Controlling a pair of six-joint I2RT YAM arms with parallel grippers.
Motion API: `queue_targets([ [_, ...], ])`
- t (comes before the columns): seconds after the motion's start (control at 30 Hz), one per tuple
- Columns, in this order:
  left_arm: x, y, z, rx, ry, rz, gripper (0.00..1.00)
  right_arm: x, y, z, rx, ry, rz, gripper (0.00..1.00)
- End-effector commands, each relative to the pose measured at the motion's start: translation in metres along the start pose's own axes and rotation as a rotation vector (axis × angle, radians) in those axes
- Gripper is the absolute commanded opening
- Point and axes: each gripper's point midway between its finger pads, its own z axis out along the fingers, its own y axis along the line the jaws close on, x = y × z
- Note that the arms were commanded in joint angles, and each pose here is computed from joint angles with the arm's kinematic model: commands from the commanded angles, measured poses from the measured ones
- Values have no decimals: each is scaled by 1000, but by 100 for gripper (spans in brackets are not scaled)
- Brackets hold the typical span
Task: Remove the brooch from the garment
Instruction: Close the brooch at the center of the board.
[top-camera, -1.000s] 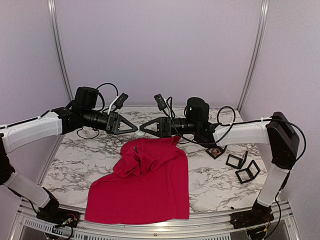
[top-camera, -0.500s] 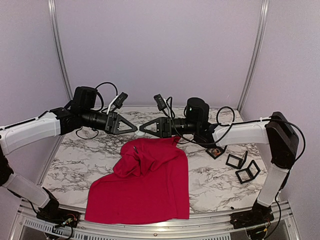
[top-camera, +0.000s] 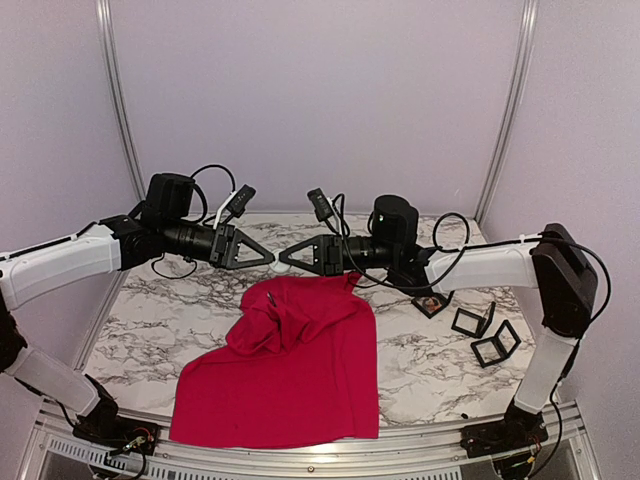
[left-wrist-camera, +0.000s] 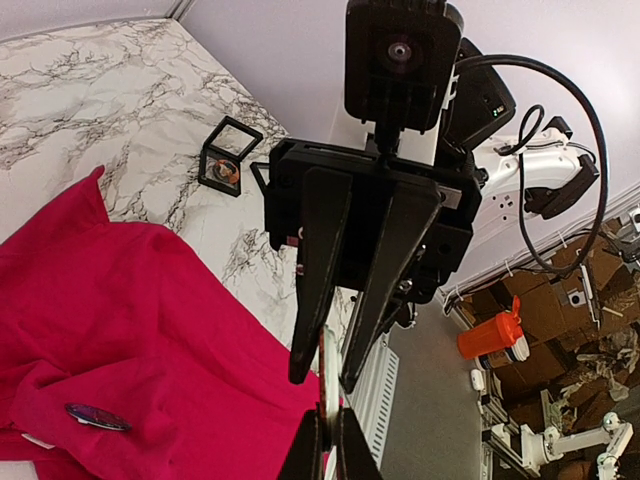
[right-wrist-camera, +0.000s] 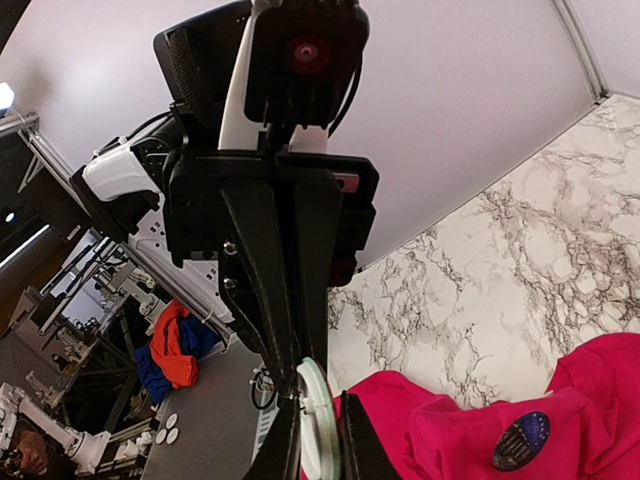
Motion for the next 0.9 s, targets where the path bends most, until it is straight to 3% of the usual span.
queue_targets([
  [0.0, 2, -6, -2, 8, 0, 26, 0, -7, -3, 3, 3, -5, -30, 12],
  [0.27, 4, -4, -1, -3, 6, 22, 0, -14, 7, 1, -29, -18, -34, 26],
  [0.87, 3, -4, -1, -7, 5, 23, 0, -8, 7, 8, -47, -1, -13, 23],
])
